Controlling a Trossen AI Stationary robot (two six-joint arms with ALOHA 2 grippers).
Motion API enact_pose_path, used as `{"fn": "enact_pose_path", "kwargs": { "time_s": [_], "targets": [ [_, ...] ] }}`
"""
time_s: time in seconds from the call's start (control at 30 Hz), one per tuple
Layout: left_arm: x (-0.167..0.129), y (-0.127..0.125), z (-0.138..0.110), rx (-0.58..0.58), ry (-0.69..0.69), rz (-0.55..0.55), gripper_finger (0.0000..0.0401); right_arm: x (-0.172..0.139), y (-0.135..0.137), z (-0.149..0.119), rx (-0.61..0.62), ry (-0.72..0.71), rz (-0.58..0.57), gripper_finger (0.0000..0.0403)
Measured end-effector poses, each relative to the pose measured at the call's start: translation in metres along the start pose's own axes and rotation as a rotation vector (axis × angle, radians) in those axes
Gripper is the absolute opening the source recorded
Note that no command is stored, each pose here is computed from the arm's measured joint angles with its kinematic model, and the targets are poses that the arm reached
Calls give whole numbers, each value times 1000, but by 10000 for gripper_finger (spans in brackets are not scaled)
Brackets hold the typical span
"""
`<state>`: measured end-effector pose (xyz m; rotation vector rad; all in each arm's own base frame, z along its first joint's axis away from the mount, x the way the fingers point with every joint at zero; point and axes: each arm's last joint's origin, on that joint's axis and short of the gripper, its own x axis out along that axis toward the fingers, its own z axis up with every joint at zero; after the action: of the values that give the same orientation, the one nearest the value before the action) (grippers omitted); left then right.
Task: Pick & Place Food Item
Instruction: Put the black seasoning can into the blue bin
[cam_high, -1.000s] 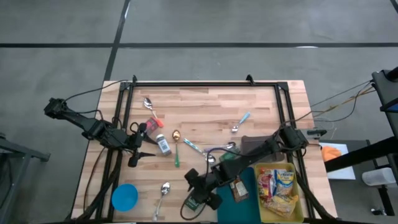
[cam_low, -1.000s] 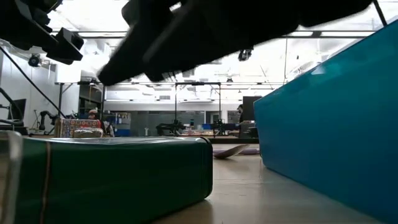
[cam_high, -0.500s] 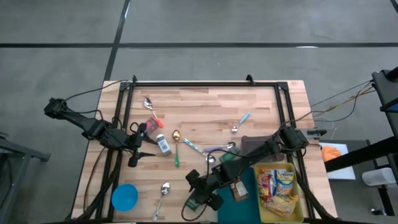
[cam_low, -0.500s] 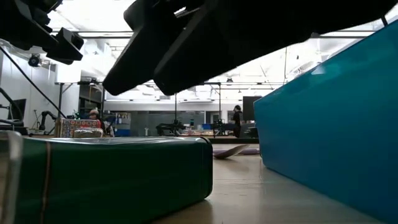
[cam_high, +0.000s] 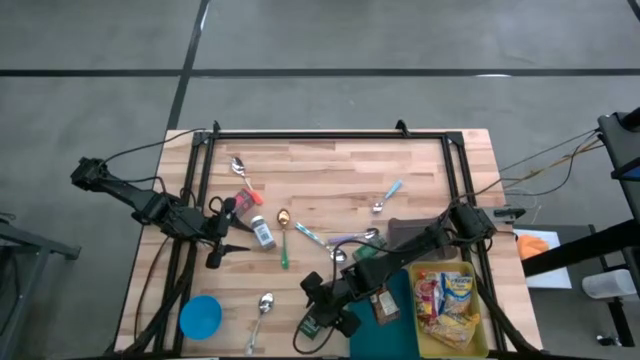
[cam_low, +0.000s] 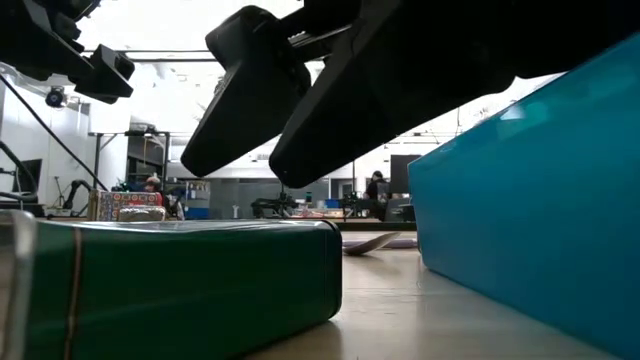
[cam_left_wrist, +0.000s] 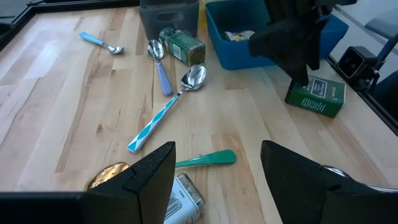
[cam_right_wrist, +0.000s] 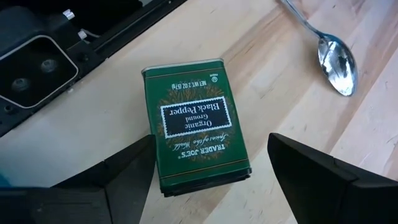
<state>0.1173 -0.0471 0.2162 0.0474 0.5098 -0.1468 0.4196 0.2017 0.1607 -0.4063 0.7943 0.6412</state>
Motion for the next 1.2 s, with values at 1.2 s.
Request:
{"fn": "enact_pose_path", "kwargs": {
  "time_s": [1.2],
  "targets": [
    [0, 0, 0, 0, 0, 0, 241, -9, -13, 14, 224, -20, -127, 306]
  ]
}}
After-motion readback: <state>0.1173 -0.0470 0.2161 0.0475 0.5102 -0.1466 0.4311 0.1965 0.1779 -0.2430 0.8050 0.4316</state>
